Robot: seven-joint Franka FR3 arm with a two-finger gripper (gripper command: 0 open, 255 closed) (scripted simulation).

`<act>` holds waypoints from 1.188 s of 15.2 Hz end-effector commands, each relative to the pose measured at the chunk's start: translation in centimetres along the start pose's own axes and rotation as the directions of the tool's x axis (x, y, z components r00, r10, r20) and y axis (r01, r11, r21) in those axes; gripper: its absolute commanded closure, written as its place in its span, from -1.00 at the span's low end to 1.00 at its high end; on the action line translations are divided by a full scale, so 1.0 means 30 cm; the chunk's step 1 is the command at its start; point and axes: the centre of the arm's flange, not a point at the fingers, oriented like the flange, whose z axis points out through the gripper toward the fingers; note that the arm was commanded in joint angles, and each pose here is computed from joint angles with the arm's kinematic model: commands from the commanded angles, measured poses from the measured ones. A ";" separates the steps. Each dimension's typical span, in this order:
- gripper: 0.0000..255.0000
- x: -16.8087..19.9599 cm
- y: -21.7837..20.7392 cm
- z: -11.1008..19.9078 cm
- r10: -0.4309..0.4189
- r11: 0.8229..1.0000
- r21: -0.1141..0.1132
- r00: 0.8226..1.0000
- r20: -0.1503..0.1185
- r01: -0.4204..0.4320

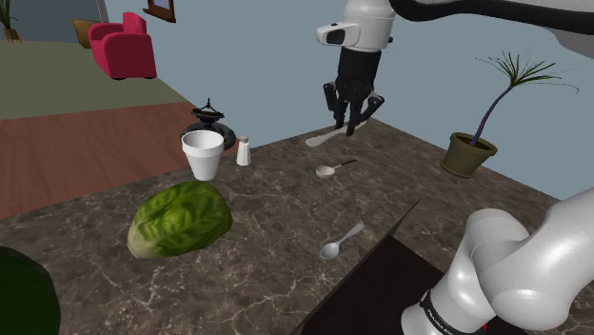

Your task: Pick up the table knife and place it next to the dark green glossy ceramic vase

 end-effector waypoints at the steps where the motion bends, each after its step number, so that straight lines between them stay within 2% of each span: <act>1: 1.00 -0.004 -0.006 -0.037 0.000 1.000 0.000 1.000 0.000 0.000; 2: 1.00 -0.005 -0.007 -0.039 0.000 1.000 0.000 1.000 0.000 0.000; 18: 1.00 0.693 -0.075 -0.099 0.000 1.000 0.000 1.000 0.000 0.000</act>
